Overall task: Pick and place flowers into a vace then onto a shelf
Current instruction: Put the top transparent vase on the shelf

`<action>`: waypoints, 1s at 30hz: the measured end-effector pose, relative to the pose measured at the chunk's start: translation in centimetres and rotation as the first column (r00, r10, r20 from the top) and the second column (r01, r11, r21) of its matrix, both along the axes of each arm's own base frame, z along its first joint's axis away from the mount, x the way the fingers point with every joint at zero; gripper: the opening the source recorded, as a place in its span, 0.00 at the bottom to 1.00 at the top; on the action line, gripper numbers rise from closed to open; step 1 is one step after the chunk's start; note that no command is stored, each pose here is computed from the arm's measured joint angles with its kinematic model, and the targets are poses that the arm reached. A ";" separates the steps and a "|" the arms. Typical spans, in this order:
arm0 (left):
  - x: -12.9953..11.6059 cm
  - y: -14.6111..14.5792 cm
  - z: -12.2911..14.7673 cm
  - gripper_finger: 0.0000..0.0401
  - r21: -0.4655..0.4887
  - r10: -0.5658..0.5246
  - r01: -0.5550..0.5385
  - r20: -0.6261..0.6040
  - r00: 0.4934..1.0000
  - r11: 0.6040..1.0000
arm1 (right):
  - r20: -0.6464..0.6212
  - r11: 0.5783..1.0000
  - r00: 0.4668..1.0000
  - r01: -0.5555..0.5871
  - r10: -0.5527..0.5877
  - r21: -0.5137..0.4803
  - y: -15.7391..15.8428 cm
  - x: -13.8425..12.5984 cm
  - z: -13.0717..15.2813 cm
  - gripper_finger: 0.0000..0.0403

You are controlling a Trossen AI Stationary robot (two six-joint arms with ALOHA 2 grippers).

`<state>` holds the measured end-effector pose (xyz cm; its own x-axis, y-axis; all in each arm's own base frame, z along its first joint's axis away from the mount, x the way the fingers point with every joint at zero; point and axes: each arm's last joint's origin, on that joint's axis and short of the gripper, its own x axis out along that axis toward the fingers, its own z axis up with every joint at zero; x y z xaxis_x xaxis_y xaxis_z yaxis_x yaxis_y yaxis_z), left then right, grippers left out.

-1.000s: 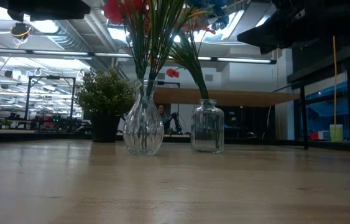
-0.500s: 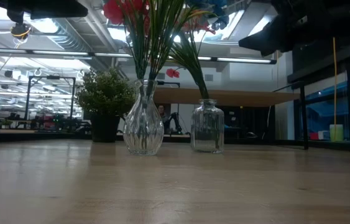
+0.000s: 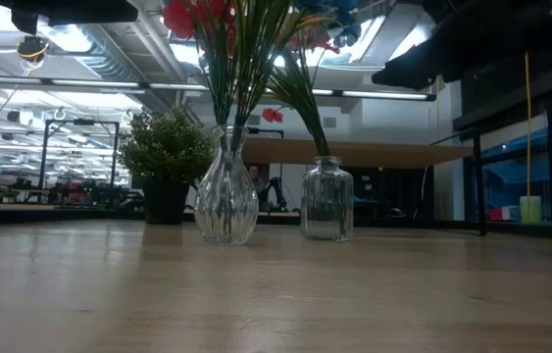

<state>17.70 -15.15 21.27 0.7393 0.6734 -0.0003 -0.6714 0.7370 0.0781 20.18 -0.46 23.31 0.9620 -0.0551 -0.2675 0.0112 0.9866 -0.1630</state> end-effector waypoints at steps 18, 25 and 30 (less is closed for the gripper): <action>0.2 0.3 0.1 0.00 -0.029 0.015 -0.014 0.027 1.000 0.999 | -0.061 0.994 0.998 0.035 -0.029 0.103 0.8 -0.4 -1.6 0.83; 0.4 1.2 0.9 0.00 -0.051 0.049 -0.047 0.048 0.998 0.998 | 0.018 0.992 0.999 0.028 -0.030 0.119 0.9 -1.1 -3.5 0.83; 0.6 1.1 1.2 0.00 -0.004 -0.074 0.075 0.106 0.992 0.997 | 0.033 0.993 0.999 0.026 -0.030 0.117 0.9 -1.2 -3.7 0.83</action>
<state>18.33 -14.07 22.49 0.7838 0.6165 0.0749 -0.6184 0.7858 0.0036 18.99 0.39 19.63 0.9693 -0.0521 -0.2405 0.0423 0.9981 -0.0455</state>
